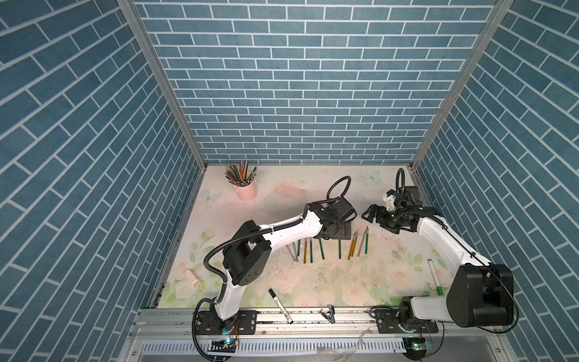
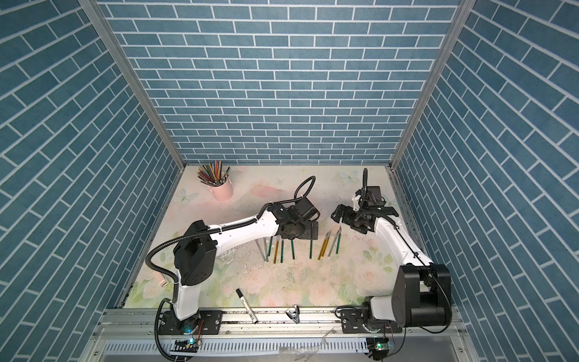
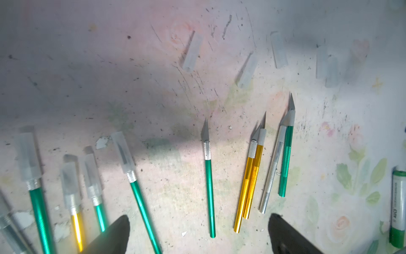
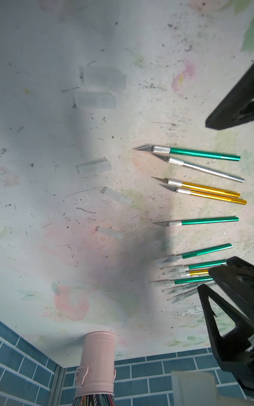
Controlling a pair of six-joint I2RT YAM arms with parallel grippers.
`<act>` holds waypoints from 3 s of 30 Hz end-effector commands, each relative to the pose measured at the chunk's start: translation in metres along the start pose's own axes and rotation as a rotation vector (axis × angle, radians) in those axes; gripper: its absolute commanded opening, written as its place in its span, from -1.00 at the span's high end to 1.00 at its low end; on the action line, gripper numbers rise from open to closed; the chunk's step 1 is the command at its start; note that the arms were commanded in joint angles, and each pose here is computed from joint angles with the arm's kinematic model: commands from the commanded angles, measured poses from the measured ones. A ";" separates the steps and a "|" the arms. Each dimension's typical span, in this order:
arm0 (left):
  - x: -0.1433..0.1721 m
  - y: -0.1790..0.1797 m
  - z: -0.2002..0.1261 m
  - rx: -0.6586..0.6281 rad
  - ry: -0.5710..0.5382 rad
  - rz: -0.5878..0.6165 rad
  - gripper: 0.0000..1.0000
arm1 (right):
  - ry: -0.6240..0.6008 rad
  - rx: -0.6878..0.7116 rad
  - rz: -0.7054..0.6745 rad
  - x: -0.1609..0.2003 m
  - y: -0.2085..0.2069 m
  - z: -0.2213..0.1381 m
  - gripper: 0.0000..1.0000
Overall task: Remove protective caps from carving knives
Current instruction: Place the carving knife at the center of the board, then pick up the carving knife from the center of the board.
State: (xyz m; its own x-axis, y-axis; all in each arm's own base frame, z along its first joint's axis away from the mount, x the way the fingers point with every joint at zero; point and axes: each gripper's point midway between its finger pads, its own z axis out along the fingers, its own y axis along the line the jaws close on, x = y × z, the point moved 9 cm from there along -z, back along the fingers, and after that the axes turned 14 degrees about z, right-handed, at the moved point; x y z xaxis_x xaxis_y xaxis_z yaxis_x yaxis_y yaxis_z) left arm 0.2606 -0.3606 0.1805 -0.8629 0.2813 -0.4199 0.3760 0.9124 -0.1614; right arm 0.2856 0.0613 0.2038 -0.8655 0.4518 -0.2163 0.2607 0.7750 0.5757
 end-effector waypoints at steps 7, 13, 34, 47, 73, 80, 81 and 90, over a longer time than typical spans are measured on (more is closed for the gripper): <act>0.022 0.034 0.002 -0.198 0.092 -0.057 -0.99 | -0.019 -0.059 -0.006 -0.015 0.012 0.001 -0.94; 0.028 0.035 0.012 -0.211 0.129 -0.062 -0.67 | -0.026 -0.010 0.000 -0.015 0.007 0.004 -0.95; 0.033 0.030 0.054 -0.202 0.217 -0.026 0.10 | -0.006 -0.013 0.014 -0.011 0.000 0.013 -0.93; 0.039 0.031 0.069 -0.218 0.258 -0.019 0.30 | -0.006 -0.018 0.015 -0.012 0.000 0.014 -0.93; 0.016 0.023 0.030 -0.103 0.108 0.078 0.86 | 0.015 -0.070 0.019 -0.015 0.005 0.017 -0.84; 0.002 0.019 0.001 0.067 -0.030 0.117 0.87 | 0.036 -0.138 0.024 -0.015 0.019 0.025 -0.76; 0.001 0.021 0.000 0.080 -0.039 0.114 0.86 | 0.037 -0.147 0.021 -0.015 0.021 0.025 -0.74; -0.004 0.022 -0.007 0.224 -0.092 0.132 0.86 | 0.055 -0.246 -0.025 0.001 0.053 0.038 -0.40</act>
State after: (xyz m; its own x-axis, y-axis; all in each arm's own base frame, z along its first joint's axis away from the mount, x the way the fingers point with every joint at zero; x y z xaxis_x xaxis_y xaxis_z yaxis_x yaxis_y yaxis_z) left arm 0.2678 -0.3373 0.1772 -0.7914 0.3681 -0.4881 0.5254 0.8176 -0.2353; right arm 0.3125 0.1092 0.2047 -0.8931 0.3989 -0.2078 0.1396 0.6850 0.7151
